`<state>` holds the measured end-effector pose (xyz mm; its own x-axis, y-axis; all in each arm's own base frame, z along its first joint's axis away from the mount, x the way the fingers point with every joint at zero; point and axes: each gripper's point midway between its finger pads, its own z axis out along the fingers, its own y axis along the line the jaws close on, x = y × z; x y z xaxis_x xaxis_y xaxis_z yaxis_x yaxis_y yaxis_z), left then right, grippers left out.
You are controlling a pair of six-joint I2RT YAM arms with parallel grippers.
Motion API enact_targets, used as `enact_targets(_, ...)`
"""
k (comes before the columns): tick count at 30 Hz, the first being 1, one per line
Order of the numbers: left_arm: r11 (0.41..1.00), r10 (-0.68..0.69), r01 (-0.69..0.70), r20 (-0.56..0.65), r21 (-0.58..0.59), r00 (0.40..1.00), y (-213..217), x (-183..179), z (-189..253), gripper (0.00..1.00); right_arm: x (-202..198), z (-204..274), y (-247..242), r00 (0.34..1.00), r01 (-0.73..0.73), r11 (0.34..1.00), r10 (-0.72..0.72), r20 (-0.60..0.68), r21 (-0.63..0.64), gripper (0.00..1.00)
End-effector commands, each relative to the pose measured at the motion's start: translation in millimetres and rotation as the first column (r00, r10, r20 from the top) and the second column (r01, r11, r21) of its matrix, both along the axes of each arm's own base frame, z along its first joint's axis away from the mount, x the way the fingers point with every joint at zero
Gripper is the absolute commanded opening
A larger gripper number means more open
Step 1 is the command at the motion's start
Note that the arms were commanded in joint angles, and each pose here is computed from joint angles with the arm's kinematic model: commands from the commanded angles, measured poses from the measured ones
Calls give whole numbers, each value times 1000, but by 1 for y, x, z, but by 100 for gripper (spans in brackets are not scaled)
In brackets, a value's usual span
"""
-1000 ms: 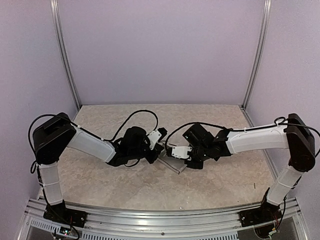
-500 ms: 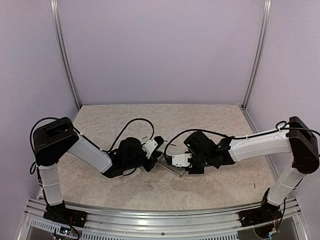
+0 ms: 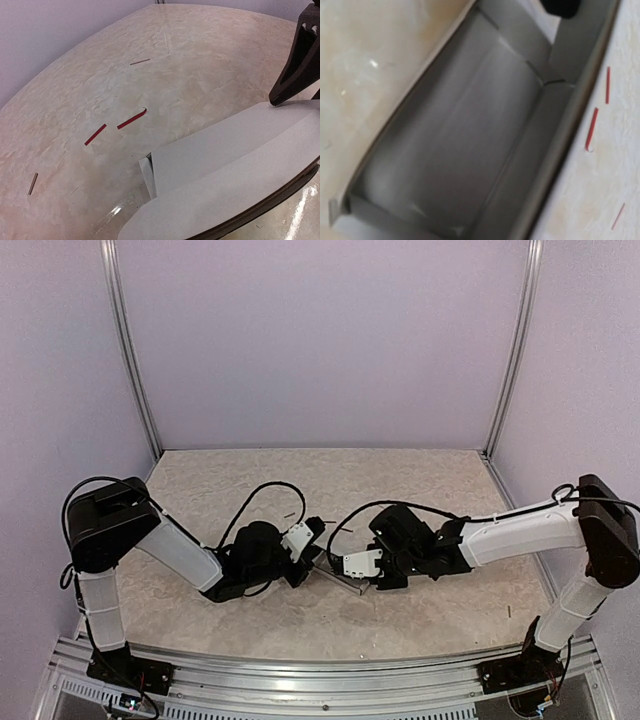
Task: Fold the paper box
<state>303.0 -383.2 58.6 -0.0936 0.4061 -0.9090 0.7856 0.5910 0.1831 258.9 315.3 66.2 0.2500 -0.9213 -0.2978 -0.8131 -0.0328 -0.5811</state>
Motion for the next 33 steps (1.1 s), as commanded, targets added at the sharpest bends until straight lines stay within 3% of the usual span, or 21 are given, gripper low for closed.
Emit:
enact_targets(1,989,-19,29,-67,147,998,14,-19,-48,0,-8,1,-3,998,-53,998,54,35,-15,36)
enact_targets(13,970,0,13,-54,243,999,24,-26,-61,4,-22,-10,-10,992,-126,990,127,6,-59,41)
enact_targets(33,967,10,-2,-29,253,1000,26,-24,-47,6,-17,8,-12,992,-106,994,108,62,-36,42)
